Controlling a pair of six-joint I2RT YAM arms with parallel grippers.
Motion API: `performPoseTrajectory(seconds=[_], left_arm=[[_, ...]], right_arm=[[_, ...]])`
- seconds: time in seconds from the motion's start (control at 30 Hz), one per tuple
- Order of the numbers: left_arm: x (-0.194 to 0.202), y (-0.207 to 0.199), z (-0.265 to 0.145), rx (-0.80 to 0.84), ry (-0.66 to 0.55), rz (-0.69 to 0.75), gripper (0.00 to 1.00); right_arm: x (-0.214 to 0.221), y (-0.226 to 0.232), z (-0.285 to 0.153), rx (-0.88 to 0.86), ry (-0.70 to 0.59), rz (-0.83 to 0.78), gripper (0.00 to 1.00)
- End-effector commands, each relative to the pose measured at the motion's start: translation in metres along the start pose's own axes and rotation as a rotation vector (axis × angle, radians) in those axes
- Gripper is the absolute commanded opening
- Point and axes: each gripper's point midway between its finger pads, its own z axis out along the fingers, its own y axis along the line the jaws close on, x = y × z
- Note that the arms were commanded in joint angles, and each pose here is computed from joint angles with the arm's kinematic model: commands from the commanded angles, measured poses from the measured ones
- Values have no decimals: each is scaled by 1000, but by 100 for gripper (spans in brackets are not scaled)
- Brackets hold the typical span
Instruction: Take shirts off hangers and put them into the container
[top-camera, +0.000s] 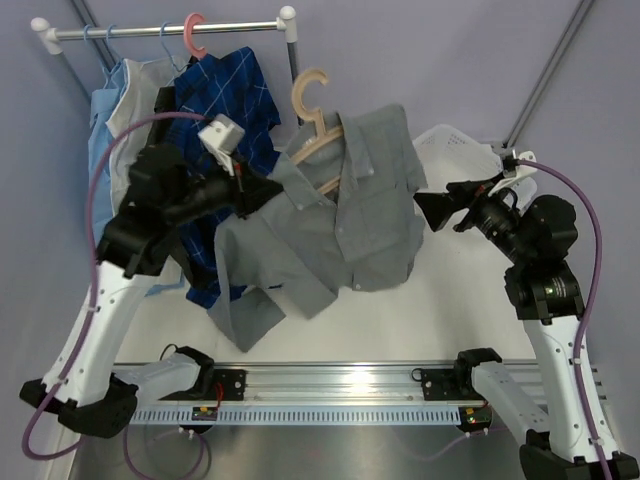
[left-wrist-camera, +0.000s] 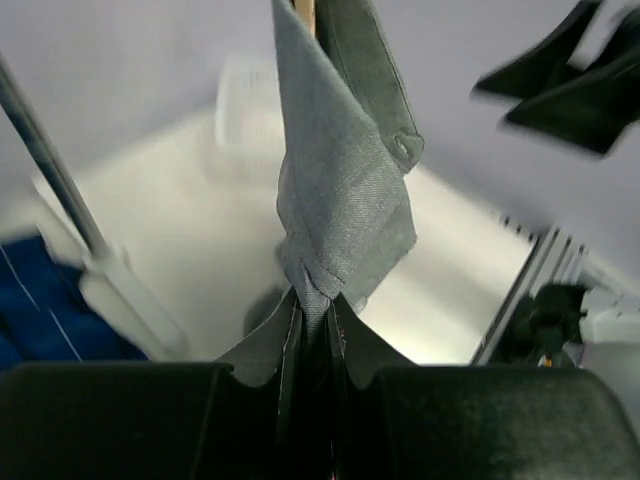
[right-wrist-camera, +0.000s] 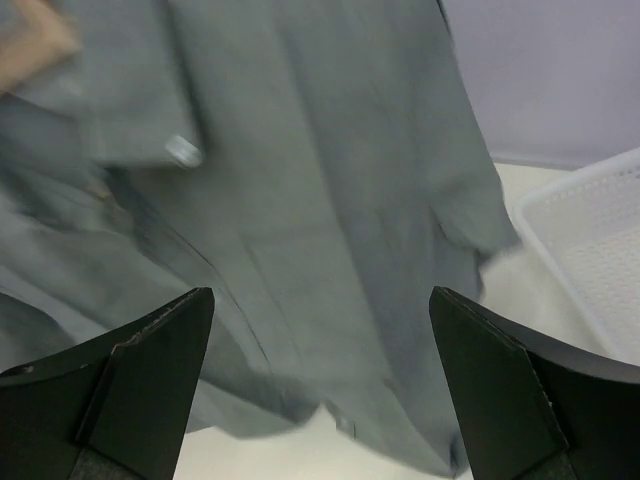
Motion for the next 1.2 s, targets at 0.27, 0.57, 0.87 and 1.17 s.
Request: performPoseTrajectory(seconds=[0.27, 0.57, 0.87, 1.17], left_arm=[[75, 19, 28, -157, 15, -32, 0], [90, 17, 22, -170, 31, -32, 0], [105, 26, 32, -194, 75, -44, 0], [102, 16, 30, -154, 70, -48, 0]], right_arm=[[47, 33, 67, -49, 85, -73, 100], [98, 40, 133, -37, 213, -36, 82], [86, 67, 133, -113, 188, -25, 79], [104, 60, 159, -89, 228, -22, 68]])
